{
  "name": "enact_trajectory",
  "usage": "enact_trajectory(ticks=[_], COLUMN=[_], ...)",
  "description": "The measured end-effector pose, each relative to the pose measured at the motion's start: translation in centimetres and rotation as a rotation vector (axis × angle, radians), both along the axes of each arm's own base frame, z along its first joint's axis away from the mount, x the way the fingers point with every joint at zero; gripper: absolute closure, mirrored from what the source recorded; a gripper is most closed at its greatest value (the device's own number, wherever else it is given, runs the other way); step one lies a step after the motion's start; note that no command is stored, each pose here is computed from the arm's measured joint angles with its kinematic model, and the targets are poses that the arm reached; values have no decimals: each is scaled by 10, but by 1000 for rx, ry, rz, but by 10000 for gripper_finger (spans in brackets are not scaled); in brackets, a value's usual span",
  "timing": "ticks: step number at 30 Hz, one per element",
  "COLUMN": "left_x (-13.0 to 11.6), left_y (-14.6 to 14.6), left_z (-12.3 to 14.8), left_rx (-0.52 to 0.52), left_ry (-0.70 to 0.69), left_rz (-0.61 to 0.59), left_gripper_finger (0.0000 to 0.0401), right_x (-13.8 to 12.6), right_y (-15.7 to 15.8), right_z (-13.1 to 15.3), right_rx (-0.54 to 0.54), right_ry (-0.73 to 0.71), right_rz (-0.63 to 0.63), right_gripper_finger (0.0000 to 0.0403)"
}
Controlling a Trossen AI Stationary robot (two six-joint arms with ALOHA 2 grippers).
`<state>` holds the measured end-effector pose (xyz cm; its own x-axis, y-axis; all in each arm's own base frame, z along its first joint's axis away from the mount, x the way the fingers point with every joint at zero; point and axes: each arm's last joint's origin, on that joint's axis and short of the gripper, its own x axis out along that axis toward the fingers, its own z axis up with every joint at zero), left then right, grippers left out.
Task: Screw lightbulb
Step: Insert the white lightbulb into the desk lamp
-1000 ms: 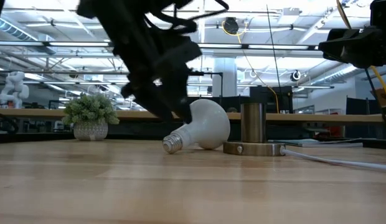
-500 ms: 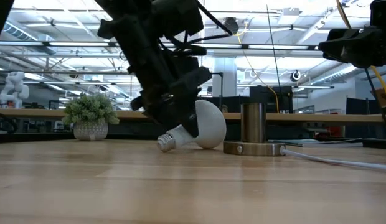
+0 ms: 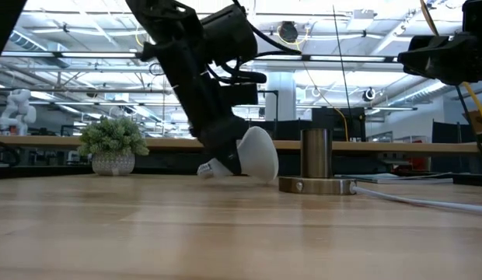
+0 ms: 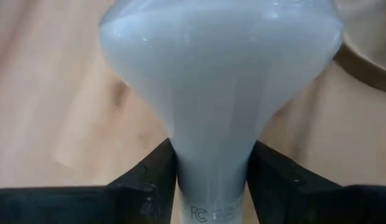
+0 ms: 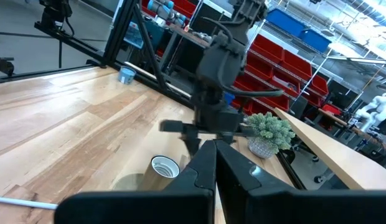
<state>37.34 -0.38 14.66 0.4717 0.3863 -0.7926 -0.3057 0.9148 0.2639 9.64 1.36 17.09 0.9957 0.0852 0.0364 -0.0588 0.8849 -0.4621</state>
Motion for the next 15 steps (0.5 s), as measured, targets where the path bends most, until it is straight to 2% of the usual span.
enact_trajectory(ticks=[3,8,11,15], left_x=[5,8,-1,-22], left_y=[8,9,3,-7], left_z=[5,30,61,118], left_rx=[53,34,8,-7], left_ry=[-56,-205,-302,-477], left_rz=[3,33,39,25], left_gripper_finger=[245,245,245,245], right_x=[0,0,0,0], right_y=[0,0,0,0], right_z=[0,0,0,0], right_rx=[0,0,0,0], right_ry=[0,-1,0,0], right_rz=[0,0,0,0], right_gripper_finger=[403,403,403,403])
